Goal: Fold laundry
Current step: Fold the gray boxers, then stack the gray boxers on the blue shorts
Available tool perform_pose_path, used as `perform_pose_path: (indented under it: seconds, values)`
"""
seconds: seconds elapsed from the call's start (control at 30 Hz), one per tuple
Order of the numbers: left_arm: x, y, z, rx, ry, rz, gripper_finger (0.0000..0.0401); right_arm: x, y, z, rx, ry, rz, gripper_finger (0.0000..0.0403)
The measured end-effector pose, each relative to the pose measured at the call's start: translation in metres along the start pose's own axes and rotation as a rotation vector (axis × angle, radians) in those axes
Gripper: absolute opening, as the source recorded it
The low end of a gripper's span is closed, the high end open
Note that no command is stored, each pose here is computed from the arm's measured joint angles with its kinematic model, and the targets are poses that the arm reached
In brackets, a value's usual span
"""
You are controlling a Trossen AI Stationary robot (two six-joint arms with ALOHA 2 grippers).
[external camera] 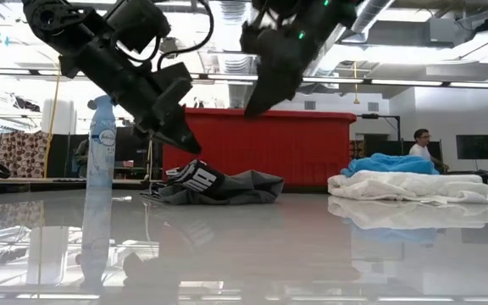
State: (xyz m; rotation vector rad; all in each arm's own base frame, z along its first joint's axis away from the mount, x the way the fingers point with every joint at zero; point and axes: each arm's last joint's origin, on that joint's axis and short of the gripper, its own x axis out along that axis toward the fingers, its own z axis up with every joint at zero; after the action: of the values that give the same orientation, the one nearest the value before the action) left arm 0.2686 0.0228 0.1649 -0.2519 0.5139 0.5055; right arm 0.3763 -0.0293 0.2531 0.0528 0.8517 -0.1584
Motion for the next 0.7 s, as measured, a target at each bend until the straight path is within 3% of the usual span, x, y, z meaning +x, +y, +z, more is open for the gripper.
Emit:
perform_pose_path:
  seconds: [0.1,0.33,0.7]
  values:
    - [0.004,-0.003,0.002,-0.04,-0.032,-0.03,0.0,0.011,-0.02,0.0,0.127,-0.005,-0.064,0.0047]
    - [0.027,-0.023,-0.026,-0.087,0.053,-0.166,0.0,0.038,-0.056,-0.017,0.318,0.132,-0.001,0.0078]
    - [0.025,-0.042,-0.049,-0.097,0.178,-0.201,0.0,0.064,-0.063,-0.031,0.408,0.217,0.117,0.0266]
